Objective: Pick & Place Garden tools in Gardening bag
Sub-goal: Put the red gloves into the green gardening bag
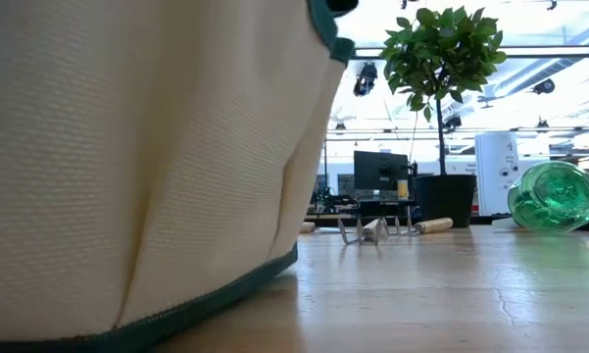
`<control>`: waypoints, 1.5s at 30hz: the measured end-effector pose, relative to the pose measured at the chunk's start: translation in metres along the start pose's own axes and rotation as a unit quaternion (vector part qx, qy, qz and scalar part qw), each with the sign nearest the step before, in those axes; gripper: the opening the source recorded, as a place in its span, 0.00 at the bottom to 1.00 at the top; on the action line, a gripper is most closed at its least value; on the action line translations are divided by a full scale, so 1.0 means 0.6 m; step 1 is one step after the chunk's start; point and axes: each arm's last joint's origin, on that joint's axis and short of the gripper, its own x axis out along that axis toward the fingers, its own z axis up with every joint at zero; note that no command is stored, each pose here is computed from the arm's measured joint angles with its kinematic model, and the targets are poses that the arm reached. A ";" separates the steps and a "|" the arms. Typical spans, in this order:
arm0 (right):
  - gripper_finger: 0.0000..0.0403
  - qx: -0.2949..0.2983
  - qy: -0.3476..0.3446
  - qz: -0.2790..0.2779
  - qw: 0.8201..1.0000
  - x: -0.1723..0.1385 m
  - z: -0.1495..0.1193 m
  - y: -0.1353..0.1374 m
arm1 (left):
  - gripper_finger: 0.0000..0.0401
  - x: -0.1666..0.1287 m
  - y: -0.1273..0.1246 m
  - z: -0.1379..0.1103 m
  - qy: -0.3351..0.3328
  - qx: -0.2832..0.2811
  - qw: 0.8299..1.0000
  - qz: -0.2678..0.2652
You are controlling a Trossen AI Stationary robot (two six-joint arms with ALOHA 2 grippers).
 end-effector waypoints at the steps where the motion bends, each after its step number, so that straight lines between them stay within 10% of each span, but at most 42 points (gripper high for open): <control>1: 0.02 0.004 0.007 0.005 1.000 0.000 -0.003 0.001 | 0.61 0.000 0.000 0.000 0.000 0.000 1.000 0.000; 45: 0.02 0.157 0.298 -0.127 0.933 -0.072 -0.082 -0.020 | 0.61 0.000 0.000 0.000 0.000 0.000 1.000 0.000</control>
